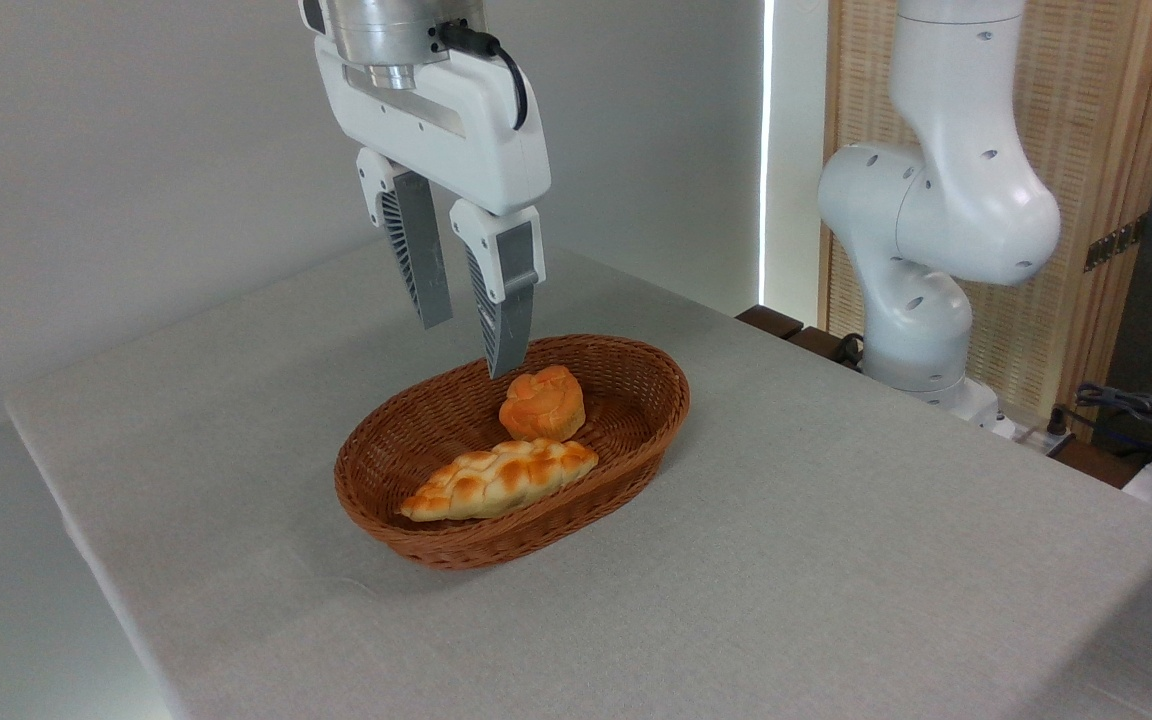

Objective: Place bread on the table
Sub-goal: 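Lower the open gripper into the wicker basket over the long pastry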

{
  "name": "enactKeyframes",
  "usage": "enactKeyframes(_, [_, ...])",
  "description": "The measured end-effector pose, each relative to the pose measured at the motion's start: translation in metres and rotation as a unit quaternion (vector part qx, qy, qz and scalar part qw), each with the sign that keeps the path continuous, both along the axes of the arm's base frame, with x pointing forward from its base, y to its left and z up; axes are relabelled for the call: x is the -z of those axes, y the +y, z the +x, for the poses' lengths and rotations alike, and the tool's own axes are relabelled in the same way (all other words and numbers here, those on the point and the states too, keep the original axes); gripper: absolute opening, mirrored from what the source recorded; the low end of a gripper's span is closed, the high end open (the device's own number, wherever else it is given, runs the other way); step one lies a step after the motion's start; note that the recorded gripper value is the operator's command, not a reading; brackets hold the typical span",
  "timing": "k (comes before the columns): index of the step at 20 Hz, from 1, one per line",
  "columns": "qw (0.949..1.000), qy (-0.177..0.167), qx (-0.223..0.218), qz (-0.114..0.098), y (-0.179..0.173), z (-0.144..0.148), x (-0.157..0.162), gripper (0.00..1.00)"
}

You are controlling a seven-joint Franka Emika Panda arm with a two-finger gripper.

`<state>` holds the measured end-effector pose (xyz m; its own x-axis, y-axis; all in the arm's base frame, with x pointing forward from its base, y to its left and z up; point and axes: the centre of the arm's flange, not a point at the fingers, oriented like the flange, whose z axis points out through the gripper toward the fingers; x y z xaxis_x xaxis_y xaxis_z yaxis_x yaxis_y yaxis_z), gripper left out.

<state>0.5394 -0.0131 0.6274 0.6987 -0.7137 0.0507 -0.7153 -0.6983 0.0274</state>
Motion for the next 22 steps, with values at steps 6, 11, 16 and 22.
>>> enactKeyframes(6, [1.0,0.0,0.0,0.0,0.0,0.0,0.0,1.0])
enactKeyframes(11, [1.0,0.0,0.0,0.0,0.0,0.0,0.0,1.0])
enactKeyframes(16, [1.0,0.008,0.002,0.0,-0.001,-0.001,0.006,1.0])
enactKeyframes(22, [0.9996,0.026,0.013,0.001,-0.015,-0.005,0.037,1.0])
